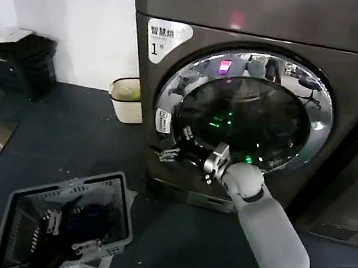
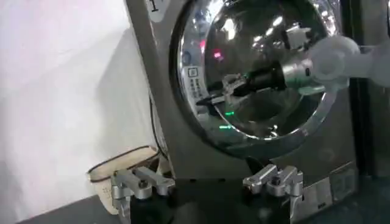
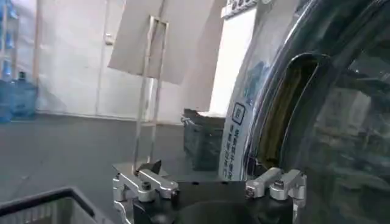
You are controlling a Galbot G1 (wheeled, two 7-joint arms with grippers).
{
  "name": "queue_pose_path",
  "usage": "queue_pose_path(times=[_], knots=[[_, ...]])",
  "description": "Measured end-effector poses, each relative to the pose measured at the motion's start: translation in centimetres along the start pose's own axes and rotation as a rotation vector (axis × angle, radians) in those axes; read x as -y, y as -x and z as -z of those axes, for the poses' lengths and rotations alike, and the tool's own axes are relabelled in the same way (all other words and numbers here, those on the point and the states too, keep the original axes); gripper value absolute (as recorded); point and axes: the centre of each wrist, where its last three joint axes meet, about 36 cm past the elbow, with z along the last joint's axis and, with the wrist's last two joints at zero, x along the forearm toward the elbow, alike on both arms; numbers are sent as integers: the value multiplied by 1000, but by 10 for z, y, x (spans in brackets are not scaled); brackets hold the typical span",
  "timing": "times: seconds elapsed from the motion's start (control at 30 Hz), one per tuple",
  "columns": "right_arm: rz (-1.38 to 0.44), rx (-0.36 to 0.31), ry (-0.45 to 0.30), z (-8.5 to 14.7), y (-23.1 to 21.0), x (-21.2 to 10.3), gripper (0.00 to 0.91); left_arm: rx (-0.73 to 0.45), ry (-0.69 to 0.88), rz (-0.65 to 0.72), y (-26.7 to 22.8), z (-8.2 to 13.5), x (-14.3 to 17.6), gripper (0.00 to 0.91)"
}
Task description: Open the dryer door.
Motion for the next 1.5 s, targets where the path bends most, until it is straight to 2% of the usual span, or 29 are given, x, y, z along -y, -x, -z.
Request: queue_pose_path(times=[0.13,0.27,0.47,0.63,0.8,1.13,1.23,1.5], knots=[[45,-10,36,0,-12,-2,907,-20,-1,-1,6,4,-3,907],[117,-17,67,2,-25,-2,907,-54,-81,-3,13,8,-10,907],[227,8,110,6,-43,-4,907,-11,-143,-52,27,4,-28,907],[306,34,76,6,-55,-10,907,33,-131,-56,39,-2,-47,907],[368,45,48,3,-68,-18,907,28,-173,-40,56,-8,-65,907],[482,62,12,4,-100,-33,907,38,-265,-93,103,-4,-101,907],[504,71,-4,6,-111,-36,907,92,-287,-114,120,-3,-115,907],[573,61,-31,7,-138,-40,907,188,-277,-302,166,-7,-149,907]])
